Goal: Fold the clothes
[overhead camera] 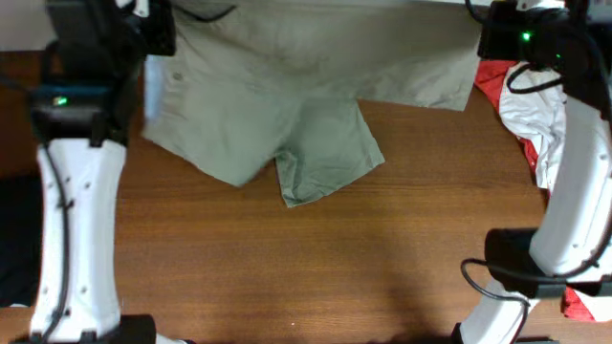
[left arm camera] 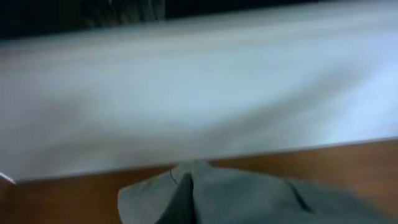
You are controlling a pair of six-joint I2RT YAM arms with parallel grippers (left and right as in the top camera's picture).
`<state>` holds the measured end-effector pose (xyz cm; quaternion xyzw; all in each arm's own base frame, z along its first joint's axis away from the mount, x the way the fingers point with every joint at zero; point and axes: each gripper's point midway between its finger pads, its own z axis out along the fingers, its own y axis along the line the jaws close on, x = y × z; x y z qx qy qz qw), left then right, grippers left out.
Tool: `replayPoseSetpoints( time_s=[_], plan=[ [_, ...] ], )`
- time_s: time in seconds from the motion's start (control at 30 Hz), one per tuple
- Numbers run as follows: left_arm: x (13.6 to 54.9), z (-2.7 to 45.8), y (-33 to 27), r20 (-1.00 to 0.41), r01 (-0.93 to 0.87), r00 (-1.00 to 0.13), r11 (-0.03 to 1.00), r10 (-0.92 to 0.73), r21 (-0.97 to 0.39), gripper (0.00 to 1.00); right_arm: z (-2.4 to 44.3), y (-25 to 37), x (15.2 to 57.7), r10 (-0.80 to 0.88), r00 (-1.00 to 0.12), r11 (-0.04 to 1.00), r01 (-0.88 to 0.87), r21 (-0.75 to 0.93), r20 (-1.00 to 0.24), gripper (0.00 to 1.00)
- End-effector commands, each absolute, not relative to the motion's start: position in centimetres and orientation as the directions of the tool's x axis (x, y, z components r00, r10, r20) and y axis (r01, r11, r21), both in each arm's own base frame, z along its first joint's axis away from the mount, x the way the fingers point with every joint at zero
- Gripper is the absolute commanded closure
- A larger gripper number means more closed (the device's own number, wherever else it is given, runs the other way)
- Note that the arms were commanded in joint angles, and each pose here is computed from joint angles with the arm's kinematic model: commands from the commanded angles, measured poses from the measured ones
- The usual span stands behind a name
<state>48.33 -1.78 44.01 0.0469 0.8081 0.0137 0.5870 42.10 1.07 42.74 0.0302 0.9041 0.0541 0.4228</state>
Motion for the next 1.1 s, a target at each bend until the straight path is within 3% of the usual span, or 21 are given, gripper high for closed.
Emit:
replayPoseSetpoints(
  time_s=[0.0, 0.17, 0.33, 0.53, 0.63, 0.73, 0.83, 0.9, 0.97, 1.07],
  plan=[
    [42.6, 53.7, 2.9, -0.990, -0.130, -0.121, 0.988, 0.066, 0.082, 1.00, 48.3, -3.5, 38.5, 0.140, -0.488, 0.984, 0.165, 0.066, -0.862, 0.96],
    [34.6, 60.6, 2.0, -0.996, -0.099, 0.058, 0.993, 0.070, 0.064, 1.00, 53.5, -3.1, 32.5, 0.131, -0.347, 0.985, 0.154, 0.081, -0.929, 0.96],
    [28.8, 63.6, -0.5, -0.984, 0.032, 0.163, 0.996, 0.072, 0.078, 1.00, 57.4, -2.6, 25.7, 0.122, -0.213, 0.986, 0.141, 0.093, -0.969, 0.96],
    [26.1, 64.7, -3.3, -0.973, 0.182, 0.220, 0.977, 0.071, 0.112, 1.00, 58.6, -2.5, 22.7, 0.118, -0.160, 0.985, 0.143, 0.095, -0.980, 0.96],
    [29.0, 63.3, -3.2, -0.984, 0.187, 0.166, 0.977, 0.070, 0.101, 1.00, 57.6, -2.8, 25.0, 0.121, -0.204, 0.984, 0.152, 0.091, -0.971, 0.96],
    [36.8, 58.5, -3.1, -0.998, 0.201, 0.010, 0.978, 0.064, 0.064, 1.00, 52.8, -3.1, 32.6, 0.133, -0.373, 0.984, 0.157, 0.078, -0.918, 0.96],
    [46.3, 49.7, -2.9, -0.976, 0.209, -0.209, 0.978, 0.059, 0.014, 1.00, 44.1, -2.9, 41.9, 0.146, -0.587, 0.988, 0.134, 0.083, -0.796, 0.96],
    [52.5, 41.2, -2.7, -0.924, 0.208, -0.379, 0.978, 0.056, -0.026, 1.00, 37.6, -2.5, 47.0, 0.154, -0.696, 0.988, 0.119, 0.099, -0.701, 0.96],
    [56.9, 33.6, -2.6, -0.867, 0.199, -0.495, 0.978, 0.054, -0.053, 1.00, 31.7, -2.3, 51.0, 0.157, -0.764, 0.987, 0.109, 0.115, -0.626, 0.96],
    [60.8, 24.5, -2.3, -0.798, 0.159, -0.603, 0.983, 0.018, -0.097, 1.00, 26.1, -1.8, 53.6, 0.152, -0.820, 0.988, 0.105, 0.115, -0.551, 0.96]
  ],
)
